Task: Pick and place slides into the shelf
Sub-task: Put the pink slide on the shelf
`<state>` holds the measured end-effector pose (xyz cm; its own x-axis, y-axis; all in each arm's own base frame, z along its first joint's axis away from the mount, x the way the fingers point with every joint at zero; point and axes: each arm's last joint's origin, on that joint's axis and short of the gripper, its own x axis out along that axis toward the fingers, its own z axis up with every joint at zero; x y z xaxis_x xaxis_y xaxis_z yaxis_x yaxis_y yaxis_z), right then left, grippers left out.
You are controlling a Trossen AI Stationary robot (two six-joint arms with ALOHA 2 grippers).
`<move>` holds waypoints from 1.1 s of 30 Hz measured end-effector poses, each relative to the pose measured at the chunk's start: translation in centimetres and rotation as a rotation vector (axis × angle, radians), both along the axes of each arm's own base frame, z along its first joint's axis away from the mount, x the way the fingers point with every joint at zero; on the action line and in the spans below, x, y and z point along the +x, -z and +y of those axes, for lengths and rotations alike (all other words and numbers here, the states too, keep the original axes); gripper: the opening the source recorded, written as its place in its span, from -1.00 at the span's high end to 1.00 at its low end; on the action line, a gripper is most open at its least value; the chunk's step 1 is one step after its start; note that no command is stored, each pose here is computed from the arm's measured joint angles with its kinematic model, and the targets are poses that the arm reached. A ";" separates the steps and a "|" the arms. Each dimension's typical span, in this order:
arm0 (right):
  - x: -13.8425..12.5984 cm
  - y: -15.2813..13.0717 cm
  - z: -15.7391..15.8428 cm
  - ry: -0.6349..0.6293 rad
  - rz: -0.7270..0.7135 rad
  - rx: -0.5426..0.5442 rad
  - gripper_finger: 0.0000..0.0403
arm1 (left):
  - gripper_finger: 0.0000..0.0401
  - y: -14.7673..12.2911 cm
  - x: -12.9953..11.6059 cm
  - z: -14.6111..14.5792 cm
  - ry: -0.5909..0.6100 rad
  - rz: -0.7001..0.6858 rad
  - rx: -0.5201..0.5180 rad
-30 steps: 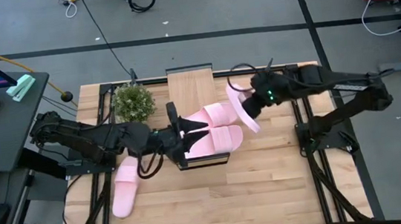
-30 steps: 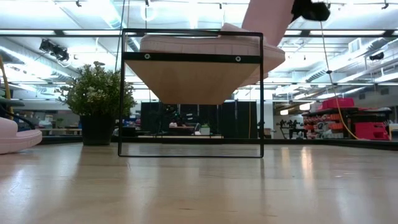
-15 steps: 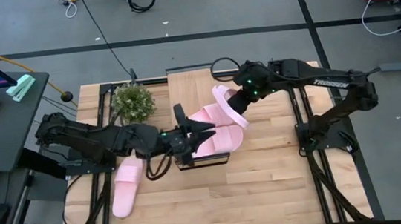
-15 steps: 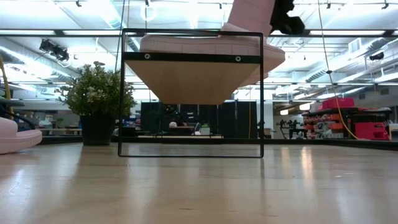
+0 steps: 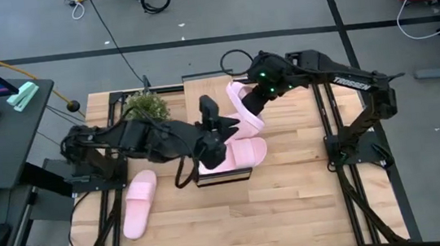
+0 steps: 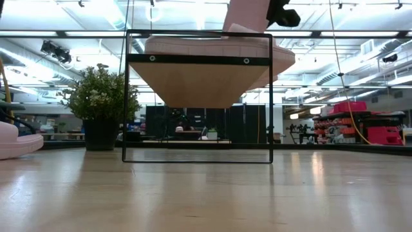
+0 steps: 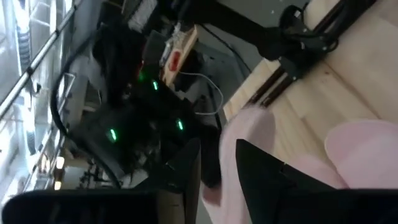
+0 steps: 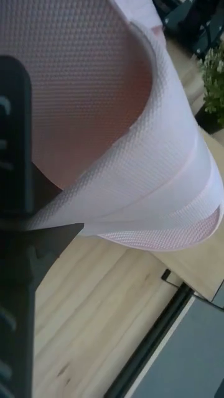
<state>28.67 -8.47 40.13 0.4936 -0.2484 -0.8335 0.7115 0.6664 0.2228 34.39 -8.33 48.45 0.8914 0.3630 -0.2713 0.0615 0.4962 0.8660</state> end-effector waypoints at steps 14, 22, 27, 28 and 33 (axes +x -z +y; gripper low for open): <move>1.9 2.2 -0.7 -0.009 0.092 0.058 0.97 | 0.46 4.5 3.8 -0.7 -0.025 0.190 0.045; 2.0 2.4 -0.7 -0.013 0.104 0.068 0.97 | 0.22 5.9 5.4 0.0 -0.126 0.183 0.032; 1.9 2.3 -0.7 -0.013 0.103 0.068 0.97 | -0.13 5.6 5.5 0.2 -0.137 0.151 0.021; 1.9 2.3 -0.7 -0.013 0.103 0.068 0.97 | -0.20 5.6 5.5 0.2 -0.137 0.152 0.023; 2.0 2.3 -0.7 -0.013 0.097 0.081 0.97 | -0.42 5.7 5.5 0.5 -0.138 0.165 0.023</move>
<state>30.64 -9.13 37.78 0.4123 -0.1724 -0.8946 0.7235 0.6587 0.2065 39.89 -7.79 42.78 0.7771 0.4865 -0.3993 0.1358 0.4899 0.8611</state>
